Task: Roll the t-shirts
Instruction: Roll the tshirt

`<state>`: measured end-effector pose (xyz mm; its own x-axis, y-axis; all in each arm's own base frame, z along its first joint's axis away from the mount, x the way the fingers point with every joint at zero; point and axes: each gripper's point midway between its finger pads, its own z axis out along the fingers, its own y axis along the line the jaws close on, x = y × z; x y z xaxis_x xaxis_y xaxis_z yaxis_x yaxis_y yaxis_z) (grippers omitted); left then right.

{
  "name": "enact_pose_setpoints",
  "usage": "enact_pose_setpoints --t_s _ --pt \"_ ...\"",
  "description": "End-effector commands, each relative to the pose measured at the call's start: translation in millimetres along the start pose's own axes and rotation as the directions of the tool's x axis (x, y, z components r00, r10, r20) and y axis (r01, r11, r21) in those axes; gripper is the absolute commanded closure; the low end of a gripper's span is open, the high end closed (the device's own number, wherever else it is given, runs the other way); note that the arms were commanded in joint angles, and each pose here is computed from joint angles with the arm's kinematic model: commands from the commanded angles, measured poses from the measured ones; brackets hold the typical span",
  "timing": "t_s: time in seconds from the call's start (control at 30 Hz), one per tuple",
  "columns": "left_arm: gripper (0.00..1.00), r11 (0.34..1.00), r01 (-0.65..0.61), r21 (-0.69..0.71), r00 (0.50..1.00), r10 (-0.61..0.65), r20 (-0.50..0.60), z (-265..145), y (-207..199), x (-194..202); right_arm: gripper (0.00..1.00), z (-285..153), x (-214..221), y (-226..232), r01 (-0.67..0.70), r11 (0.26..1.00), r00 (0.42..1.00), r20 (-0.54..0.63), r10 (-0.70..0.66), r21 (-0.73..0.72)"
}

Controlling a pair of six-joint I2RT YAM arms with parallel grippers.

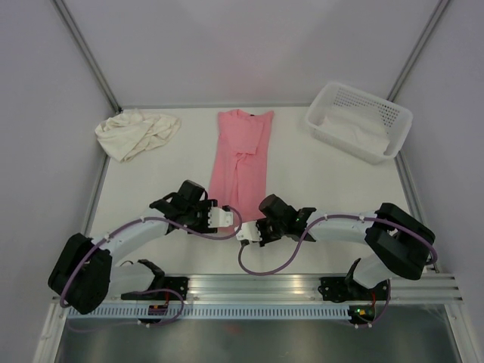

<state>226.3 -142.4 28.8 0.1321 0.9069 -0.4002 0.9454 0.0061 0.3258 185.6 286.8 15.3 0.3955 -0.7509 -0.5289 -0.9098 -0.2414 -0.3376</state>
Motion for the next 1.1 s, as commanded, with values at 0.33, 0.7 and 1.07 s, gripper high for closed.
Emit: enact_pose_setpoints --t_s 0.33,0.7,1.07 --pt "0.35 0.998 -0.01 0.056 0.989 0.002 0.149 -32.5 -25.5 -21.4 0.99 -3.4 6.3 2.5 -0.021 1.0 0.999 -0.039 0.021 -0.001" --pt "0.37 0.992 -0.065 0.106 0.996 0.057 0.072 -2.3 -23.4 -8.1 1.0 -5.0 8.5 4.1 -0.051 0.999 0.998 -0.044 0.052 0.014" --pt "0.58 0.989 -0.012 0.145 0.999 0.006 0.045 12.7 -30.5 -1.9 1.0 -6.5 8.9 4.7 -0.049 0.999 0.998 -0.038 0.05 0.019"
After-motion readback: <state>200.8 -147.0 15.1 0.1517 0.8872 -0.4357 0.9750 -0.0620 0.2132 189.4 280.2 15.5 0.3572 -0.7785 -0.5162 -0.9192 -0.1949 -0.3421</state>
